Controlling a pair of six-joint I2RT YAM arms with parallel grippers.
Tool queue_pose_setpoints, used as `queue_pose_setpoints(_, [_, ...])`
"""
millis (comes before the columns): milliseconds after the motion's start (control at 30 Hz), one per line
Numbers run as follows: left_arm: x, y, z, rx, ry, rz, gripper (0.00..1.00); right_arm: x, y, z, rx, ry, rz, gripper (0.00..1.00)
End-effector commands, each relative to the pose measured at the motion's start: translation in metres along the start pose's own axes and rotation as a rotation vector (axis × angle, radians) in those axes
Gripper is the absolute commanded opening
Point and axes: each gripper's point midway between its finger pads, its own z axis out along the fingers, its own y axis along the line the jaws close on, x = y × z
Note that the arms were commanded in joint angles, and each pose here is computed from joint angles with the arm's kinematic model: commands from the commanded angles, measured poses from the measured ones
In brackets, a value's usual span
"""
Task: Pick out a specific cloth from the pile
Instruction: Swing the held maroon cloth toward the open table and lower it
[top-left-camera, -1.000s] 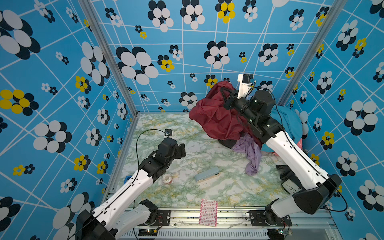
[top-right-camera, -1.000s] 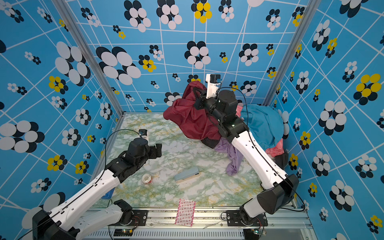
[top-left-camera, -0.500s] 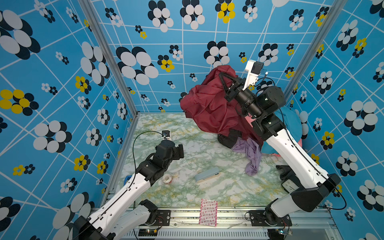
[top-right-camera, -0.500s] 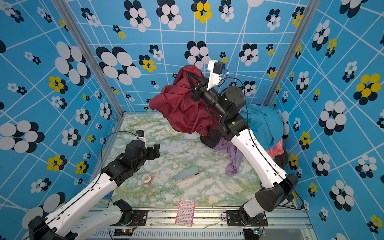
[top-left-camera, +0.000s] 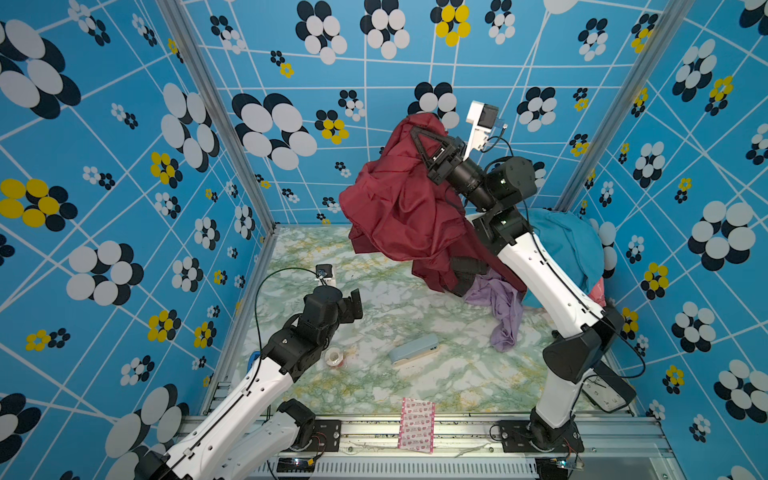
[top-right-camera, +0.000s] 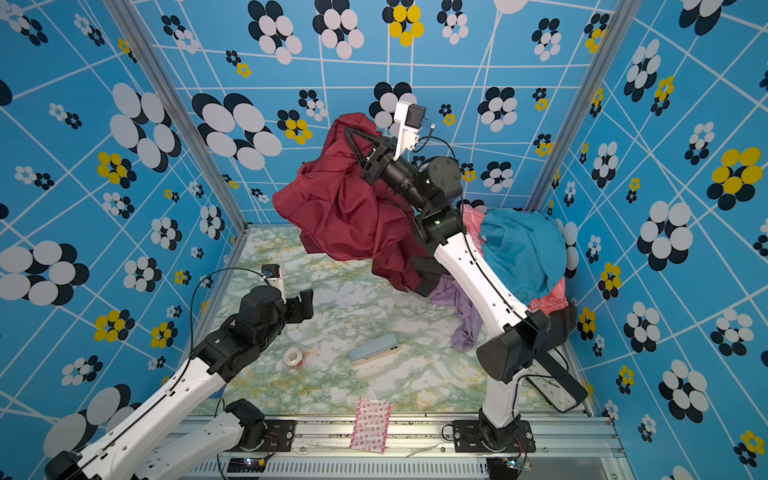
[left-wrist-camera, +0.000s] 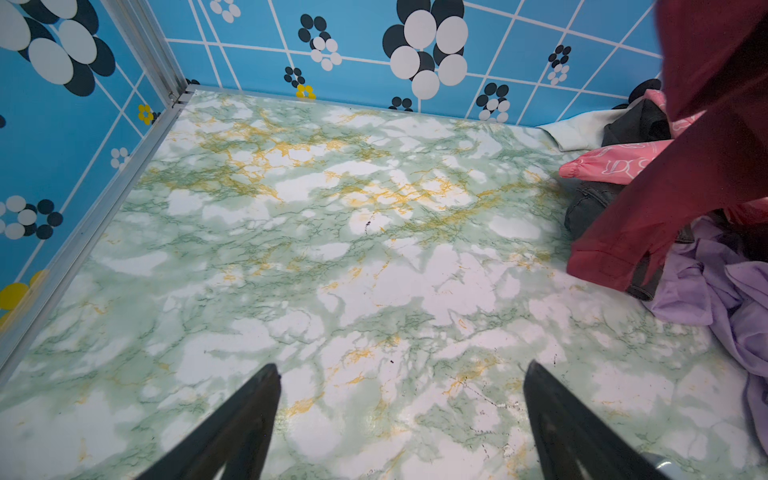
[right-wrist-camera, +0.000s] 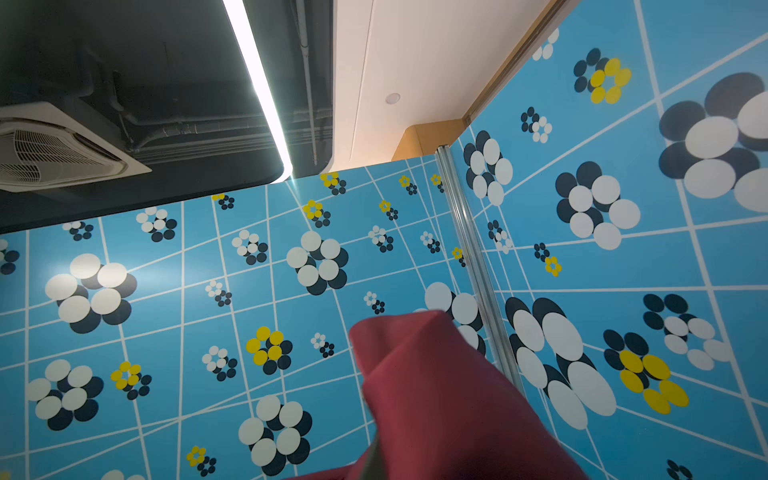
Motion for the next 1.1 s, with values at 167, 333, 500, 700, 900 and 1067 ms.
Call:
queue_pose_setpoints(167, [0.005, 0.014, -0.010, -0.044, -0.008, 0.029, 0.93, 0.074, -0.037, 0.033, -0.049, 0.115, 0.232, 0.00])
queue_pose_setpoints(333, [0.005, 0.019, -0.014, -0.058, -0.019, 0.029, 0.93, 0.154, -0.078, 0.042, 0.024, 0.224, 0.317, 0.00])
queue_pose_setpoints(500, [0.004, 0.020, -0.016, -0.060, -0.023, 0.028, 0.93, 0.224, -0.110, 0.036, 0.114, 0.317, 0.391, 0.11])
queue_pose_setpoints(700, [0.006, 0.020, -0.015, -0.058, -0.017, 0.026, 0.93, 0.296, -0.136, 0.015, 0.218, 0.488, 0.503, 0.72])
queue_pose_setpoints(900, [0.005, 0.019, -0.016, -0.052, -0.015, 0.021, 0.93, 0.300, -0.136, -0.004, 0.332, 0.628, 0.446, 0.99])
queue_pose_setpoints(1067, [0.001, 0.013, -0.016, -0.024, -0.020, 0.017, 0.93, 0.279, -0.130, -0.035, 0.470, 0.758, 0.310, 0.99])
